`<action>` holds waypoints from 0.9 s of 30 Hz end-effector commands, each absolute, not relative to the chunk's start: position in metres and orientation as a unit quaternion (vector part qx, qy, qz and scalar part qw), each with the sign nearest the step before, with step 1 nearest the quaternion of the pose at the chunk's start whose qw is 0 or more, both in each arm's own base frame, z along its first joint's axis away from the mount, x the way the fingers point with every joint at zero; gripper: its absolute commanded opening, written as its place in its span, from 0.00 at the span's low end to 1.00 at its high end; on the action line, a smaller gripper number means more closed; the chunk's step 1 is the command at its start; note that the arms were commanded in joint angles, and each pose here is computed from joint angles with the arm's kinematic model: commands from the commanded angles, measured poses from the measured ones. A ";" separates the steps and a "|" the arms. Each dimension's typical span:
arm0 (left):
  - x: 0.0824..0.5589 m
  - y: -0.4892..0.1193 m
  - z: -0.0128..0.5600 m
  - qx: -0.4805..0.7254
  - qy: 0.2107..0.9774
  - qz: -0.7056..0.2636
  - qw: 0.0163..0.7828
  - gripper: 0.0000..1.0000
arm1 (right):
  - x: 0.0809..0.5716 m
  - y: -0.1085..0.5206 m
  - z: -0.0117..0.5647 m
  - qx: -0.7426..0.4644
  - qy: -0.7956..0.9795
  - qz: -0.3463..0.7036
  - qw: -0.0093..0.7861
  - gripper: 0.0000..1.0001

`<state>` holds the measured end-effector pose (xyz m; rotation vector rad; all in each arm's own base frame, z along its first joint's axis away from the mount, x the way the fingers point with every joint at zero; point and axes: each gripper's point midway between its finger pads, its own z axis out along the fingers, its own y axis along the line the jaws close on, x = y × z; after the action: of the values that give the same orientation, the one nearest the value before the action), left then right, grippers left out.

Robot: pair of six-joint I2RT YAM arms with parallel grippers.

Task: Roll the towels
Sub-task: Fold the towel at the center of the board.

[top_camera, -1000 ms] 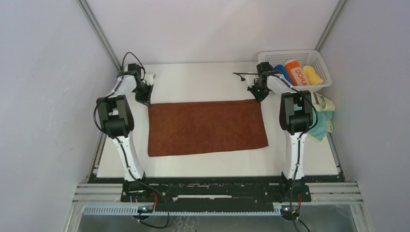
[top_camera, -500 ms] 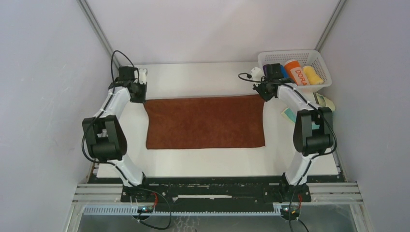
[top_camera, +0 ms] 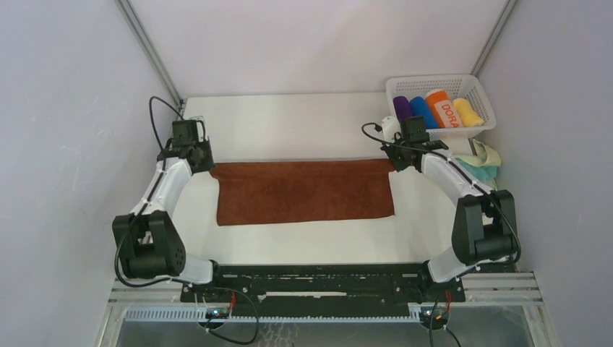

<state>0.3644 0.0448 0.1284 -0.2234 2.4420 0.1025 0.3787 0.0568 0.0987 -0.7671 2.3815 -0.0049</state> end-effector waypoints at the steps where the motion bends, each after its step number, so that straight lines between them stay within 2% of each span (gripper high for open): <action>1: 0.350 0.060 0.139 -0.159 0.914 0.067 0.368 0.00 | 0.374 0.058 0.126 -0.235 0.902 -0.007 0.362 0.00; 15: 0.284 0.053 0.101 -0.247 0.910 0.061 0.328 0.00 | 0.334 0.042 0.101 -0.135 0.936 -0.062 0.320 0.00; 27: 0.256 0.049 0.069 -0.263 0.921 0.065 0.280 0.00 | 0.306 0.042 0.071 -0.056 0.952 -0.042 0.297 0.00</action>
<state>0.2568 0.0366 0.0724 -0.6608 2.4803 0.0933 0.3065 0.0535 0.0707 -0.2892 2.5497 -0.0587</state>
